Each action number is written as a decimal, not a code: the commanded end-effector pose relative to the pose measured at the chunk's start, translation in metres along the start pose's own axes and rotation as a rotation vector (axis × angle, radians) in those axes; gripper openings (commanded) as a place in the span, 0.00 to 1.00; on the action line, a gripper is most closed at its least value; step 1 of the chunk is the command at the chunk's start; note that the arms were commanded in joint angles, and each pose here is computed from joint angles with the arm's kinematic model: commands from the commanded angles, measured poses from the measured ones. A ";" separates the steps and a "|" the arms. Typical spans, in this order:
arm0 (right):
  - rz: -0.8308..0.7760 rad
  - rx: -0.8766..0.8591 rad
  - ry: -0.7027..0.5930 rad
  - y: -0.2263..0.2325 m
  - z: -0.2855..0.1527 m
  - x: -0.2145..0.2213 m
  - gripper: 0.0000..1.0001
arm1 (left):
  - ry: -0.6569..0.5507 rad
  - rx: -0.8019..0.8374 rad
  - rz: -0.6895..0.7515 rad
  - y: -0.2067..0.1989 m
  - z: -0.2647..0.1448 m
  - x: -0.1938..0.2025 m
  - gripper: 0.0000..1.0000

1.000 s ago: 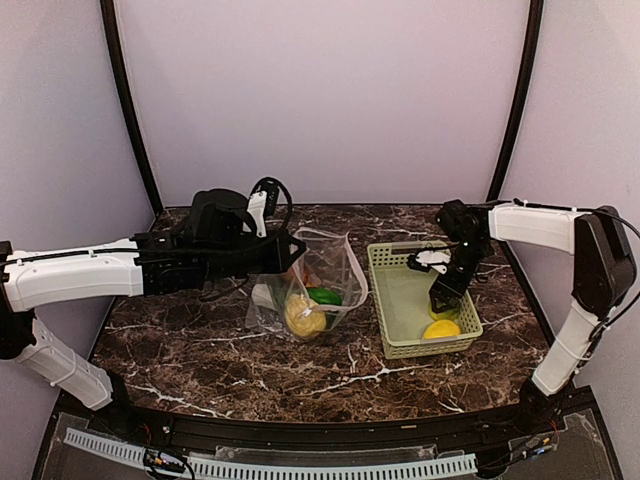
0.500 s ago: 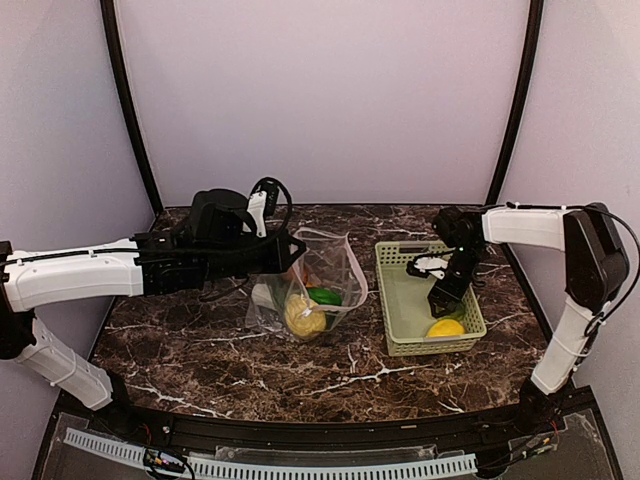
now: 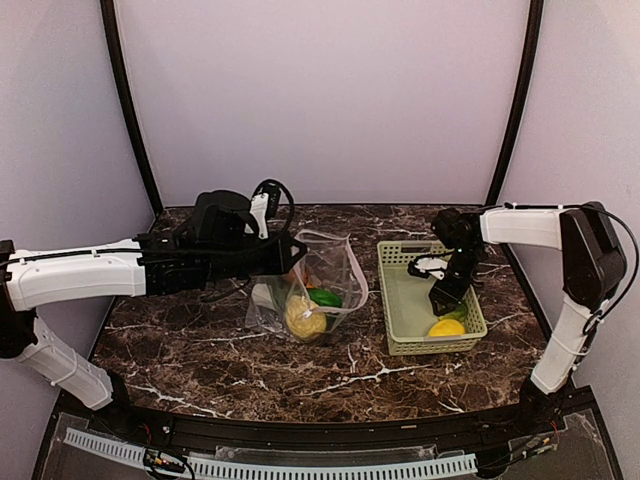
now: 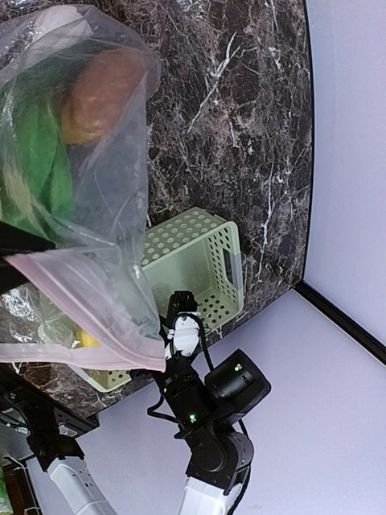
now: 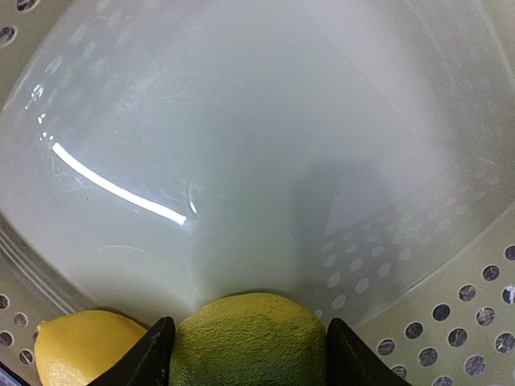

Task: Place the food in the zip-top bag and seal the zipper
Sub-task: Adjust the fake fruit in the bin, then pick up the fake fruit from the bin.

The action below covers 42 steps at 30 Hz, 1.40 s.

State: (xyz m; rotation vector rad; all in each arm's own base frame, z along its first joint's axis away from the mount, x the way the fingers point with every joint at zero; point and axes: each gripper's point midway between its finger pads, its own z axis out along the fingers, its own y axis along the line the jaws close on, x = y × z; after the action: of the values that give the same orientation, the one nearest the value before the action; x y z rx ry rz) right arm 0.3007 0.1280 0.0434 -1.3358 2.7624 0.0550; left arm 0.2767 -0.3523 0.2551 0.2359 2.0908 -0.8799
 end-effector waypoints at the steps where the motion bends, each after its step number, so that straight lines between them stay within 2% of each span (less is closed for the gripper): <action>1: 0.041 -0.034 -0.029 0.001 -0.009 -0.012 0.60 | 0.007 -0.003 -0.014 0.003 0.003 0.003 0.01; 7: 0.039 -0.059 -0.133 0.000 -0.033 -0.050 0.59 | 0.015 0.002 -0.022 0.002 0.005 0.004 0.01; 14: 0.044 -0.094 -0.135 -0.003 -0.009 -0.085 0.59 | -0.002 0.039 -0.034 -0.005 0.005 0.000 0.01; 20: 0.059 0.012 -0.206 -0.019 -0.037 -0.096 0.76 | -0.001 0.027 -0.021 -0.004 -0.001 -0.001 0.01; 24: 0.051 0.009 -0.248 -0.012 -0.055 -0.093 0.81 | -0.006 0.018 -0.015 0.000 -0.003 0.000 0.01; 34: 0.066 0.047 -0.126 -0.017 -0.019 -0.064 0.82 | 0.012 0.032 -0.010 -0.002 0.002 0.004 0.01; 42: 0.074 0.039 -0.097 -0.012 -0.015 -0.053 0.82 | 0.015 0.024 0.002 -0.001 0.001 0.005 0.01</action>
State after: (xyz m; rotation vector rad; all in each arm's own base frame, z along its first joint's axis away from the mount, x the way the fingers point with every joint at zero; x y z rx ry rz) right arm 0.3491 0.1663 0.0672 -1.1961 2.6918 0.0906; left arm 0.2742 -0.3592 0.2472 0.2420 2.1105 -0.9190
